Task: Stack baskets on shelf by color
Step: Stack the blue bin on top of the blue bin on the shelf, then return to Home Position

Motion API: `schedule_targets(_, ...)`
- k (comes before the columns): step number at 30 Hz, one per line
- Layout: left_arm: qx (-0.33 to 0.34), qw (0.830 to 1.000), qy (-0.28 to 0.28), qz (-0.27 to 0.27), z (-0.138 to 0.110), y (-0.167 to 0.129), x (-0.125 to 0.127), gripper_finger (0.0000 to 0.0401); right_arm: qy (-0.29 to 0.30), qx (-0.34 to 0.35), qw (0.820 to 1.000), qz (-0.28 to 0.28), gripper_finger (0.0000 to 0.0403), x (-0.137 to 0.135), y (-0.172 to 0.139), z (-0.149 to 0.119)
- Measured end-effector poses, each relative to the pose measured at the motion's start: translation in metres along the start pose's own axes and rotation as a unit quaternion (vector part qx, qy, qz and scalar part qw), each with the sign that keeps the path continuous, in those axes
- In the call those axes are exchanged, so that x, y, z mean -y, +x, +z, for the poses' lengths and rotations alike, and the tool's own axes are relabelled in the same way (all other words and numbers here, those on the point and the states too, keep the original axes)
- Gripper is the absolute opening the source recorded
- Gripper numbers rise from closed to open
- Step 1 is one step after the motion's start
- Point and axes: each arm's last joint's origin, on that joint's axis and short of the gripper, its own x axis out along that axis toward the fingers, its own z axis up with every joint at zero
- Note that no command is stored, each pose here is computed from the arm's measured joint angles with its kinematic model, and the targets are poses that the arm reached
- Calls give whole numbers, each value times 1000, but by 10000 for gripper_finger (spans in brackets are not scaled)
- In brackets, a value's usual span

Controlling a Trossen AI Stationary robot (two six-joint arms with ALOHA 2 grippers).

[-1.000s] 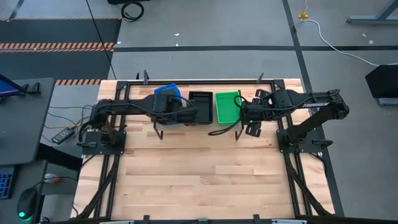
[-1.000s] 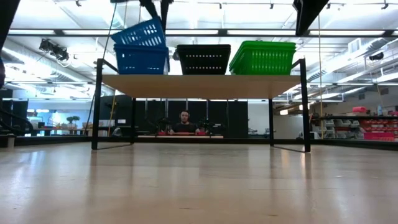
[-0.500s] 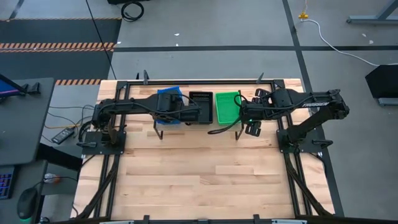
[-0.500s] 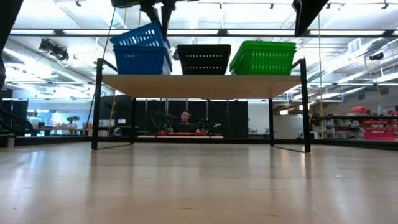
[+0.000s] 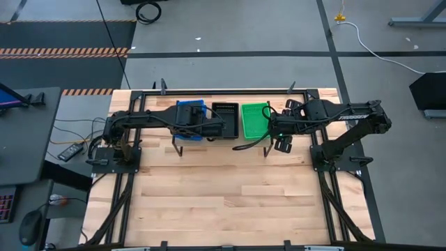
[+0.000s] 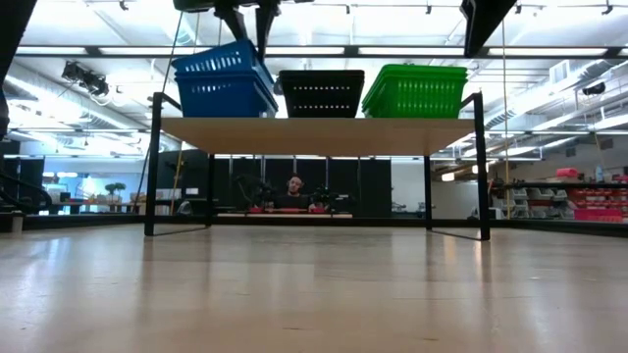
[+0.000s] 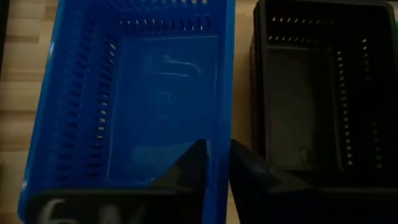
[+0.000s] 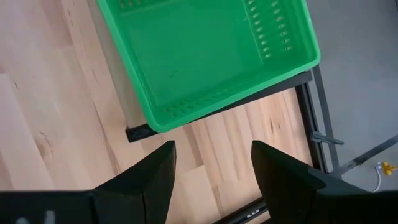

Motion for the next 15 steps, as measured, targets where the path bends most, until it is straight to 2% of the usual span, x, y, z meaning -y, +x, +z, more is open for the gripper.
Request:
schedule_targets(8, 0, 1000, -7, -3, 0, 0, 1, 102, -3, -13, 1000, 14, 216, 0, 0, -2)
schedule_targets(15, 10, 998, 64, -27, 5, -11, 3, 117, -7, 7, 999, 41, 216, 5, -11, -9)
